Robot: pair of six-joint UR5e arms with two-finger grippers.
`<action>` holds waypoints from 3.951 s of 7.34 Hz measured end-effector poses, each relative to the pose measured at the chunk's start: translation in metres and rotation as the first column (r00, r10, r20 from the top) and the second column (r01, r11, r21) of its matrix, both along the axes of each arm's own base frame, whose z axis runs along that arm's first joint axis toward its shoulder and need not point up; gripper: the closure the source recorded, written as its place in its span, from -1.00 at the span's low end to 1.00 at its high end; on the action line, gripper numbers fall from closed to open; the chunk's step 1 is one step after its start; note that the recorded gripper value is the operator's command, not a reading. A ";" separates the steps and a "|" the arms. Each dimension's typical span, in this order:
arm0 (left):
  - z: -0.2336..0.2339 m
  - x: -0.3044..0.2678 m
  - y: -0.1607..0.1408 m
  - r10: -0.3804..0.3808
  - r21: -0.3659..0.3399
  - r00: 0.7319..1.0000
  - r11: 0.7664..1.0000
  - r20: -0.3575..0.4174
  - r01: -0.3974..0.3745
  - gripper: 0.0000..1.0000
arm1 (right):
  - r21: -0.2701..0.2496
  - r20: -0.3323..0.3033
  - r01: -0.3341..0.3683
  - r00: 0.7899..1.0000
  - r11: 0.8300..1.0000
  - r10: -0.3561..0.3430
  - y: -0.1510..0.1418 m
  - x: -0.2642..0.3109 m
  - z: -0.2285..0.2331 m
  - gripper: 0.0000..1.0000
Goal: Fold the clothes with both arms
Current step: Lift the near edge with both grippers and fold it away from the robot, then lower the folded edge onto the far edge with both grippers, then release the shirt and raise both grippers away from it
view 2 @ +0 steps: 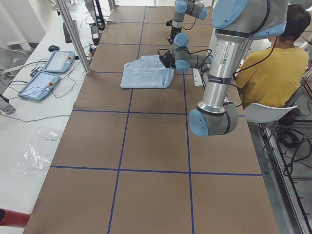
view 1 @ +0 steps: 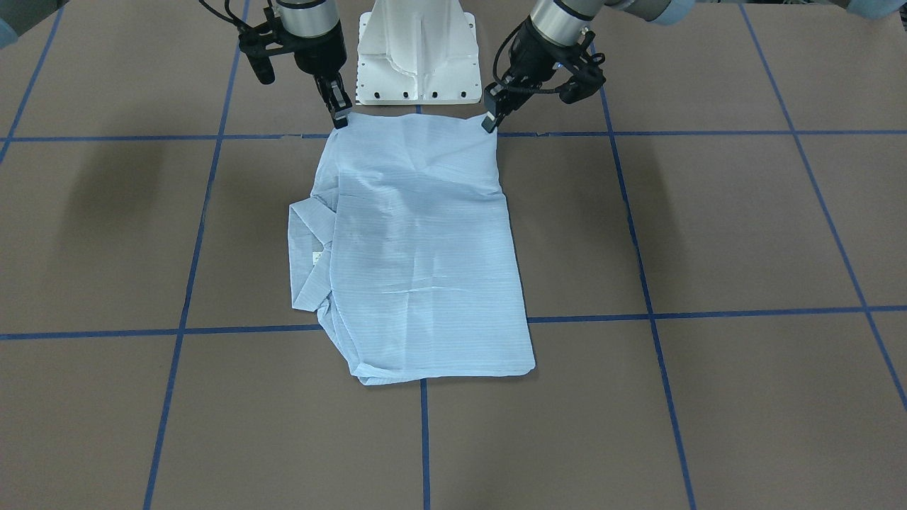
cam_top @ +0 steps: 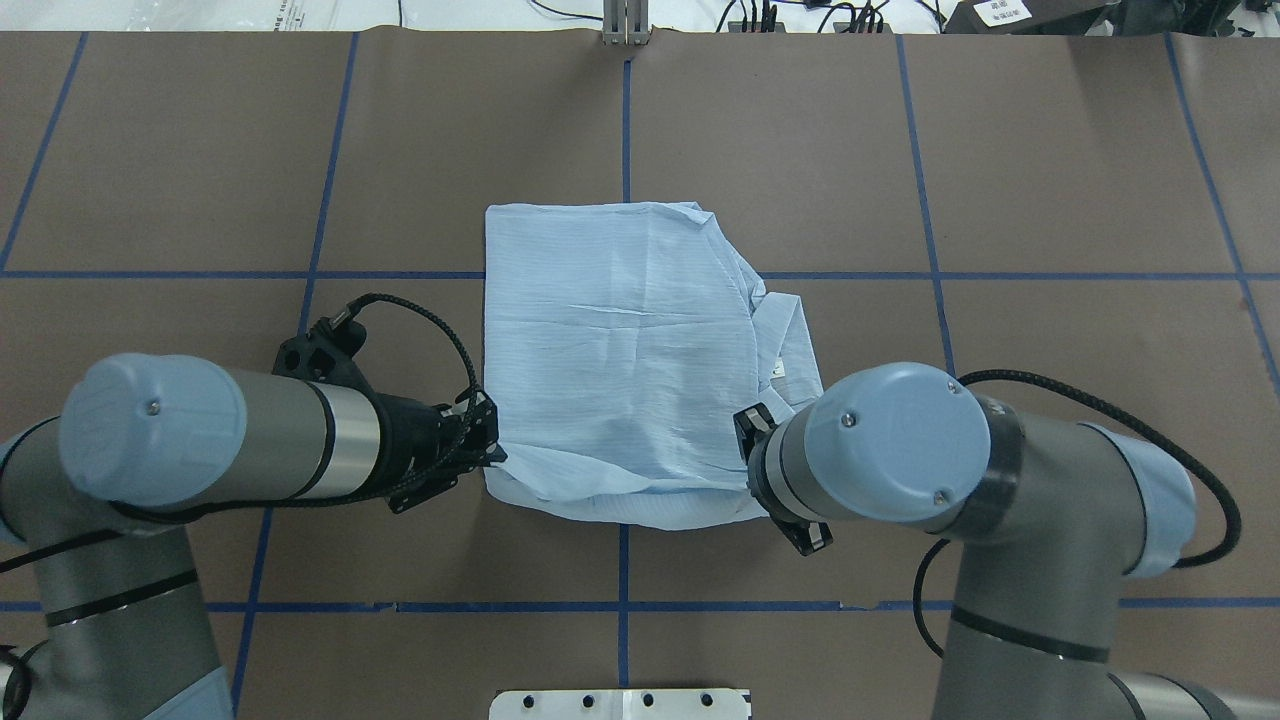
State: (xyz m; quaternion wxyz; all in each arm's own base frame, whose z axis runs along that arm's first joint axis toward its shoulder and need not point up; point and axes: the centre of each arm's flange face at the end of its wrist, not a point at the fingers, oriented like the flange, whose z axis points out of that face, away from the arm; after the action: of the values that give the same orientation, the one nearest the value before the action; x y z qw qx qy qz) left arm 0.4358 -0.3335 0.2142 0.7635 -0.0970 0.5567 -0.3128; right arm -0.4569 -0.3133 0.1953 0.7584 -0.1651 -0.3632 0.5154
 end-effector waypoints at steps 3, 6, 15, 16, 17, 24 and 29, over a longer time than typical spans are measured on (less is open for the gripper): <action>-0.003 0.000 -0.073 -0.060 0.092 0.997 0.994 0.053 0.055 1.00 | -0.001 -0.010 0.006 1.000 1.000 -0.006 -0.114 -0.021 0.015 1.00; 0.010 0.029 -0.147 -0.109 0.130 0.990 0.987 0.090 0.097 1.00 | -0.021 -0.015 0.008 1.000 1.000 -0.008 -0.221 -0.045 0.034 1.00; 0.087 0.063 -0.272 -0.184 0.223 0.976 0.962 0.114 0.156 0.38 | 0.017 -0.032 0.022 0.999 1.000 -0.022 -0.340 -0.075 0.065 -0.93; 0.090 0.064 -0.273 -0.184 0.229 0.976 0.961 0.117 0.154 0.34 | 0.023 -0.032 0.026 0.999 0.999 -0.026 -0.341 -0.076 0.068 -1.00; 0.091 0.064 -0.275 -0.183 0.239 0.975 0.959 0.122 0.150 0.34 | 0.033 -0.029 0.032 0.999 0.999 -0.031 -0.342 -0.077 0.066 -1.00; 0.126 -0.050 -0.281 -0.073 0.464 0.984 0.886 0.162 -0.011 0.23 | 0.200 -0.049 0.203 0.979 0.959 -0.197 -0.341 0.024 0.135 -1.00; 0.257 -0.304 -0.268 0.019 0.692 0.887 0.618 0.462 -0.373 -0.18 | 0.444 -0.159 0.497 0.862 0.745 -0.481 -0.320 0.253 0.274 -1.00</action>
State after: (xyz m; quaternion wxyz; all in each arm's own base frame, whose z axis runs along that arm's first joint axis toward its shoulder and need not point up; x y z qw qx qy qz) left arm 0.1320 -0.6012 0.4714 0.8605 0.2409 0.4480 0.0270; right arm -0.2037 -0.6335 0.4697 0.8895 -0.0566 -0.4080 0.1977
